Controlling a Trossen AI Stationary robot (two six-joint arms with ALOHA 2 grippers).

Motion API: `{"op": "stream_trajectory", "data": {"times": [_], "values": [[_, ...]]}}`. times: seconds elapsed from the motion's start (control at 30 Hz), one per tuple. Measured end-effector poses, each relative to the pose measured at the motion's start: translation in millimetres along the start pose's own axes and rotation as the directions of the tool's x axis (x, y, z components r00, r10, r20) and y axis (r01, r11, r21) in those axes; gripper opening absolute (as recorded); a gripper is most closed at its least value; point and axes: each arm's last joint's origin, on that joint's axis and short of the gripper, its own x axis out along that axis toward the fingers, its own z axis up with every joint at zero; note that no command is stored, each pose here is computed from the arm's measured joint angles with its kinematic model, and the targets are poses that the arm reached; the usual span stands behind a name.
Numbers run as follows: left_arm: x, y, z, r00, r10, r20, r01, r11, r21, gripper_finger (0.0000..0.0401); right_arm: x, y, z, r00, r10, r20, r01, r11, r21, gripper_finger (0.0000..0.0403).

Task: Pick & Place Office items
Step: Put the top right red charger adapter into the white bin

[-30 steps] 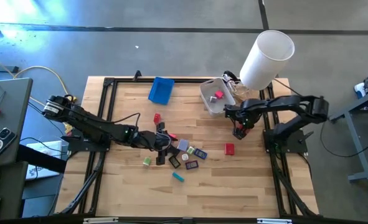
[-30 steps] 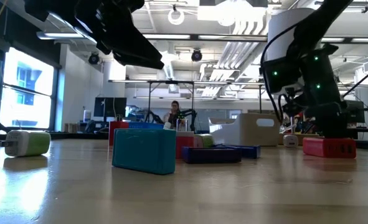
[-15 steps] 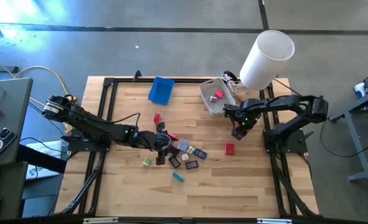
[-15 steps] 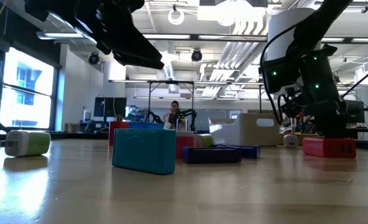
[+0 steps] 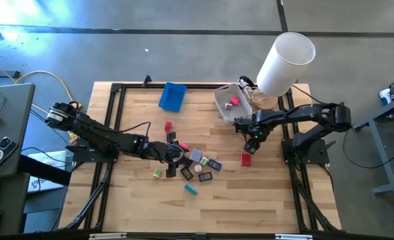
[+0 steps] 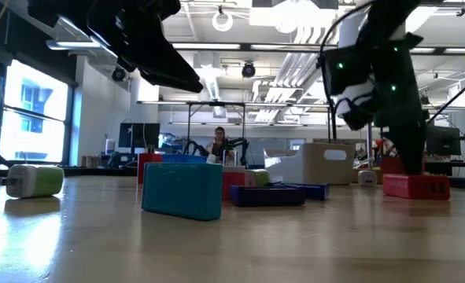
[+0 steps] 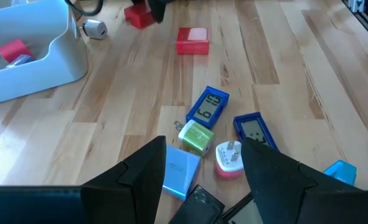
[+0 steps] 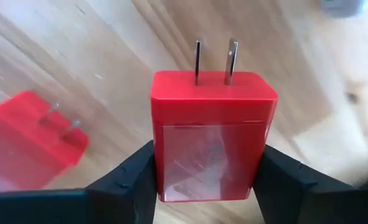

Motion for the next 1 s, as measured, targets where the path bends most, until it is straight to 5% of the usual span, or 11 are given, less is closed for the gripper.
{"op": "stream_trajectory", "data": {"times": [0.33,0.57,0.7,1.0], "values": [[0,0,-1,1.000,0.001,-0.006,-0.001,1.000,0.006,0.0201,-74,22,23,0.965,-0.002,0.261,0.025,0.996,-0.086,0.0194],[0,0,-2,1.000,0.002,-0.017,-0.002,1.000,-0.006,0.0201,-121,5,63,0.837,0.088,0.540,-0.052,0.995,-0.082,0.0194],[0,0,-2,1.000,-0.017,-0.021,0.016,0.998,-0.058,0.0201,-119,-20,86,0.809,0.092,0.580,-0.080,0.996,-0.047,0.0194],[0,-3,-3,0.993,-0.111,-0.036,0.108,0.992,-0.064,0.0201,-61,-59,141,0.880,-0.023,0.474,-0.054,0.987,0.148,0.0195]]}}
